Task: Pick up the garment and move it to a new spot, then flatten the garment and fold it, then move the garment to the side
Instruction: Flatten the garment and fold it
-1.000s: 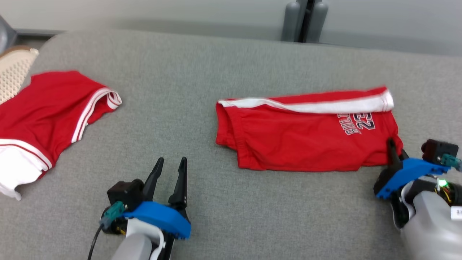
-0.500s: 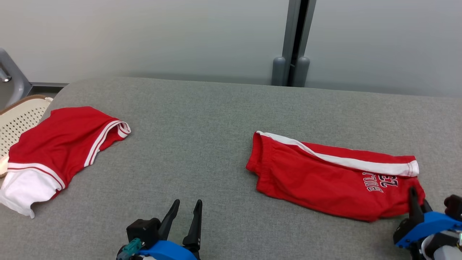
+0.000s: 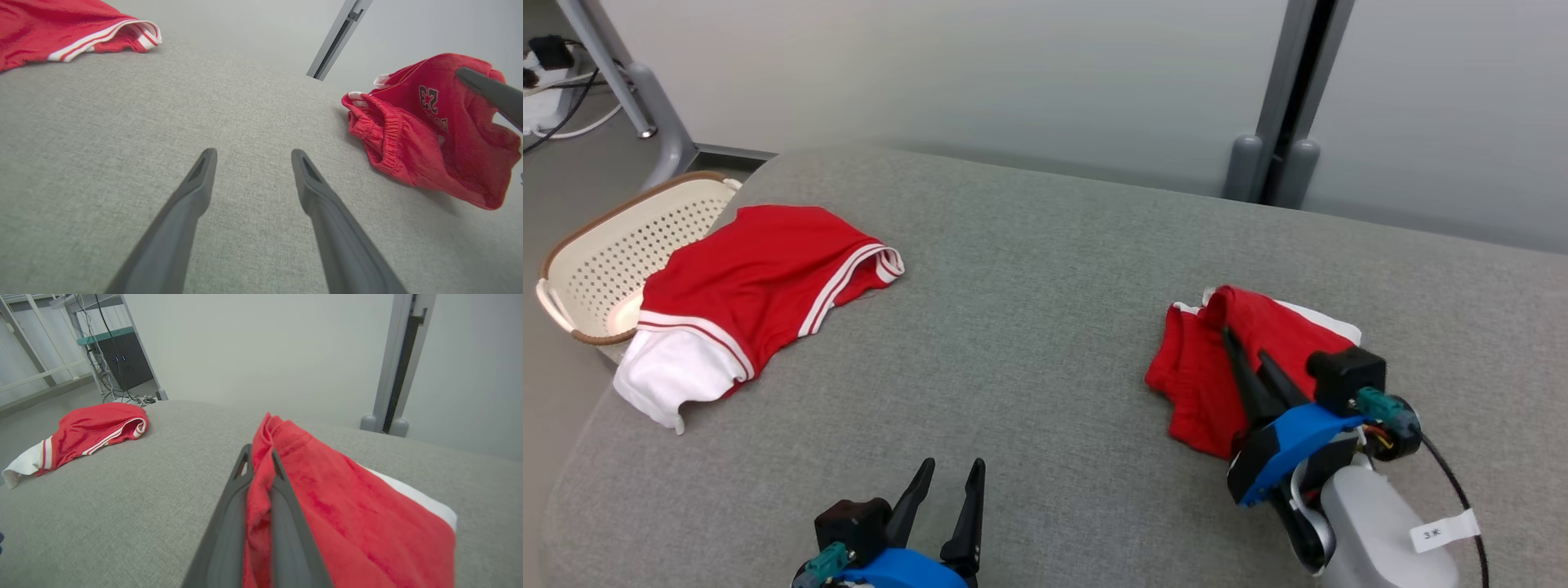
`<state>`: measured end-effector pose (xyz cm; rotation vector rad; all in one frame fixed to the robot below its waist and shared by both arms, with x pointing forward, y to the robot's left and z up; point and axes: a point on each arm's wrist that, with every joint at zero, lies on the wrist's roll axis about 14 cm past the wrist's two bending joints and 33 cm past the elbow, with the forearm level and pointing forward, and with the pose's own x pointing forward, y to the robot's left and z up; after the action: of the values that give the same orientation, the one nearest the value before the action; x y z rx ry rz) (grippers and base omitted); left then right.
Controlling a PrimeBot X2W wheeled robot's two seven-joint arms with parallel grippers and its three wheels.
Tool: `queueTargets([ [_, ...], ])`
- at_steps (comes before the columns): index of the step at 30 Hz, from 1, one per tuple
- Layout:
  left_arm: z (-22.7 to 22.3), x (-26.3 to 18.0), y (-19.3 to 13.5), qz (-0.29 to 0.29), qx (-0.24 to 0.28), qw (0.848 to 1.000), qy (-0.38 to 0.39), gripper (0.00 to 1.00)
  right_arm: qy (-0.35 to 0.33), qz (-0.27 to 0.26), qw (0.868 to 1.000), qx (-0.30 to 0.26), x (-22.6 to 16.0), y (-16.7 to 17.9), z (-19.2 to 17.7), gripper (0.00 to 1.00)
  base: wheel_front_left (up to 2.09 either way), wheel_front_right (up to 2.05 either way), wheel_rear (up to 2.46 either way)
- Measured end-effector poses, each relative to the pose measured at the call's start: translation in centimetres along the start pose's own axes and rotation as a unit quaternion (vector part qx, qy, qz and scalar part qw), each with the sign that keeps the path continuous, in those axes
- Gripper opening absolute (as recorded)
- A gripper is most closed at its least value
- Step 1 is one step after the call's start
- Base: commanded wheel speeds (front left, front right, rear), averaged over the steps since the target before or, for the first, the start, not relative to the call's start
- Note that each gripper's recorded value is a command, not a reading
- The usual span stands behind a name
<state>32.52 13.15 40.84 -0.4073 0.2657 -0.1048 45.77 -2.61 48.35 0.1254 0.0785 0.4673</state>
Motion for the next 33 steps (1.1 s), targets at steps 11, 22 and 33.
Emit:
queueTargets([
  [11, -0.2, -0.6, 2.0, 0.031, -0.001, 1.0, 0.003, 1.0, 0.074, 0.03, 0.997, -0.008, -0.4, 2.1, -4.4, 1.0, 0.0, 0.0, 0.0],
  [22, 1.4, 1.2, 0.8, -0.001, 0.075, 0.997, -0.009, 1.0, 0.023, -0.109, 0.994, 0.019, -6.1, -5.9, -2.5, 1.0, 0.0, 0.0, 0.0],
  [33, 1.2, 0.9, -1.0, -0.026, 0.158, 0.987, -0.013, 1.0, 0.034, -0.209, 0.977, 0.022, -13.8, -10.3, -4.4, 1.0, 0.0, 0.0, 0.0],
])
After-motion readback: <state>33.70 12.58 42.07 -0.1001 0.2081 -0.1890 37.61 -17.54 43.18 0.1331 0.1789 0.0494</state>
